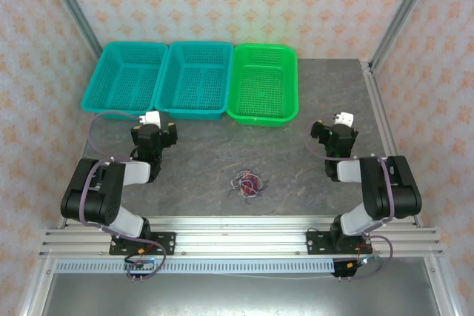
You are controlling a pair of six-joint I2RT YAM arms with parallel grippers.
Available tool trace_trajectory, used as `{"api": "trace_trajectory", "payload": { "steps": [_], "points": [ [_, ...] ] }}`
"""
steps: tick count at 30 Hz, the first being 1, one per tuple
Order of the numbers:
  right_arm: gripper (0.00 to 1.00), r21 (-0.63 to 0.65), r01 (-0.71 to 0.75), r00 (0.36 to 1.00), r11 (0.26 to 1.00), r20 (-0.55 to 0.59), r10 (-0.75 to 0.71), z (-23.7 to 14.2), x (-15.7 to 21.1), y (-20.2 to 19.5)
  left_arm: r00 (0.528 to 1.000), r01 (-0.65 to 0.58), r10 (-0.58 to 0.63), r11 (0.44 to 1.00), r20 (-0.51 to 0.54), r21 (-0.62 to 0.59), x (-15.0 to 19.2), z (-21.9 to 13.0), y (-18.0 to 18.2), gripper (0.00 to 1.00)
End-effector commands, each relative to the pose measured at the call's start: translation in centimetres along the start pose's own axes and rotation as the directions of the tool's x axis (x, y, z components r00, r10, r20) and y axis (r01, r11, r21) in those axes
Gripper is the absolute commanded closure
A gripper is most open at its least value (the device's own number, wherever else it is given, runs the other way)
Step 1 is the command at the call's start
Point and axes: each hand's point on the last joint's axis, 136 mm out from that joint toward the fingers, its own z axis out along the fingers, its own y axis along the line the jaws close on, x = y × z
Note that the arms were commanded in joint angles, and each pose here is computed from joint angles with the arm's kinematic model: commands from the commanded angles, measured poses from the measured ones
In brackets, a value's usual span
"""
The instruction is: Untangle the cables
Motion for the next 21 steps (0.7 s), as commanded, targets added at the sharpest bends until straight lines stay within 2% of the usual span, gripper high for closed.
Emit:
{"api": "trace_trajectory", "payload": {
  "steps": [1, 16, 18, 20, 21],
  "points": [
    [0.01, -0.033, 0.012, 1.000, 0.999, 0.023, -0.012, -0.3, -0.3, 0.6, 1.000, 0.008, -0.008, 1.000, 0.030, -0.004, -1.3, 0.0, 0.2, 0.00],
    [0.01, -0.036, 0.015, 1.000, 0.999, 0.008, -0.014, 0.0, -0.3, 0.7, 1.000, 0.008, -0.008, 1.000, 0.030, -0.004, -1.3, 0.0, 0.2, 0.00],
    [0.01, -0.075, 0.028, 1.000, 0.997, 0.013, -0.027, -0.3, -0.3, 1.3, 1.000, 0.008, -0.008, 1.000, 0.030, -0.004, -1.3, 0.0, 0.2, 0.00],
    [0.01, -0.097, 0.038, 0.998, 0.995, 0.045, -0.034, -1.1, -1.3, 1.6, 0.999, 0.010, -0.009, 1.000, 0.034, -0.005, -1.4, 0.0, 0.2, 0.00],
    [0.01, -0.060, 0.028, 0.998, 0.998, 0.058, -0.025, -1.8, -2.0, 1.1, 0.999, 0.011, -0.010, 1.000, 0.039, -0.012, -1.6, -0.1, 0.3, 0.00]
  ]
}}
